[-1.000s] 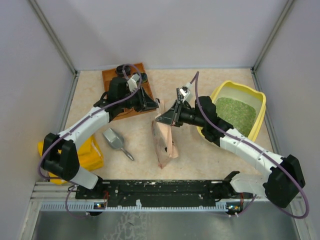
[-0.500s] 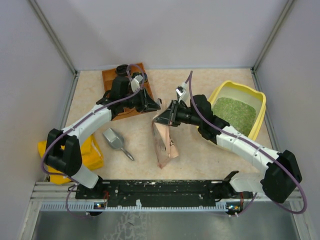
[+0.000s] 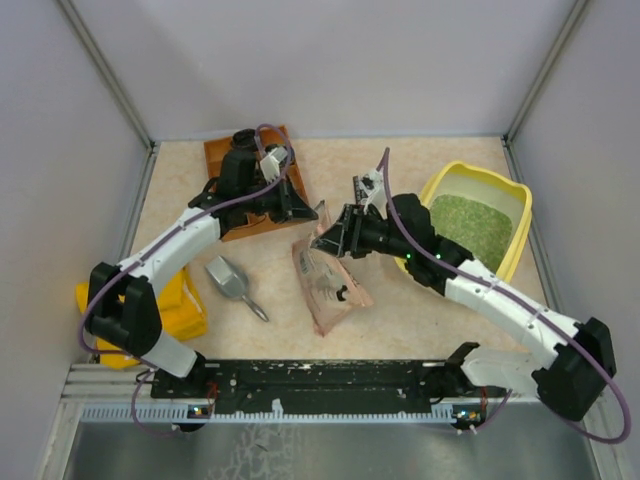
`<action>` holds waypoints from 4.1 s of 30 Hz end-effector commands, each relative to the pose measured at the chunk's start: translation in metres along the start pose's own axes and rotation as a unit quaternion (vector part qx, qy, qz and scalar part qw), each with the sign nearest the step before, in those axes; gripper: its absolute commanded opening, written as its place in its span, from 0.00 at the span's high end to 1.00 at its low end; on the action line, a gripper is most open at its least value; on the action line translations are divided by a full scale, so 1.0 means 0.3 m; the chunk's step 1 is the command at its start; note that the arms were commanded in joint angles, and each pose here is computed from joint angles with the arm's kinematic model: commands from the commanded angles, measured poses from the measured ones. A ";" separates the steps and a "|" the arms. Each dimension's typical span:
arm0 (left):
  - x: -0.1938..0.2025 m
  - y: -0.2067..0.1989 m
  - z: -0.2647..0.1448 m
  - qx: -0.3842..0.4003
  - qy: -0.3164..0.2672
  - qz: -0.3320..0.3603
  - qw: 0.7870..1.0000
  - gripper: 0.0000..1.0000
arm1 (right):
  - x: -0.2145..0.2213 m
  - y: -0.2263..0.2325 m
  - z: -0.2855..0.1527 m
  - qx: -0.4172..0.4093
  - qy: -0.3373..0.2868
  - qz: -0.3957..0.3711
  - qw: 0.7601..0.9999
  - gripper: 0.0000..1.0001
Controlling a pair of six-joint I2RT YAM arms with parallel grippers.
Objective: Fill the litter box with clean litter
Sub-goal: Open the cat litter bag at the center of the board.
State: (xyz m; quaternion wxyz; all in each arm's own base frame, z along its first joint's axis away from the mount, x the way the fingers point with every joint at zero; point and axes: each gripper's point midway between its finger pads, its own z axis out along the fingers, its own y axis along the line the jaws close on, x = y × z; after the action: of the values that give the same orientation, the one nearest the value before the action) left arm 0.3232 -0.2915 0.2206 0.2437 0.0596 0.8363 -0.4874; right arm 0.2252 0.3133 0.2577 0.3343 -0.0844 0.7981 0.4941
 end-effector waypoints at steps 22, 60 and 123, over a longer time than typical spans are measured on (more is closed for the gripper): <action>-0.070 -0.037 -0.139 -0.041 -0.050 0.081 0.995 1.00 | 0.118 -0.179 -0.312 0.071 -0.038 -0.364 0.928 0.30; -0.086 -0.029 -0.144 -0.054 -0.066 0.063 0.994 1.00 | 0.122 -0.297 -0.167 0.078 -0.066 -0.479 0.872 0.72; 0.312 0.079 -0.384 -0.106 -0.081 -0.035 0.990 0.57 | 0.250 -0.147 -0.268 -0.027 -0.027 -0.456 0.889 1.00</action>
State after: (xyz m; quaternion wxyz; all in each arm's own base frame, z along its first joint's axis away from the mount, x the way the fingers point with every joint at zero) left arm 0.2039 -0.1816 0.2006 0.2984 -0.0195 0.8829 -0.3619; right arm 0.1480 0.2351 0.1813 0.5077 -0.4521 0.6674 0.3041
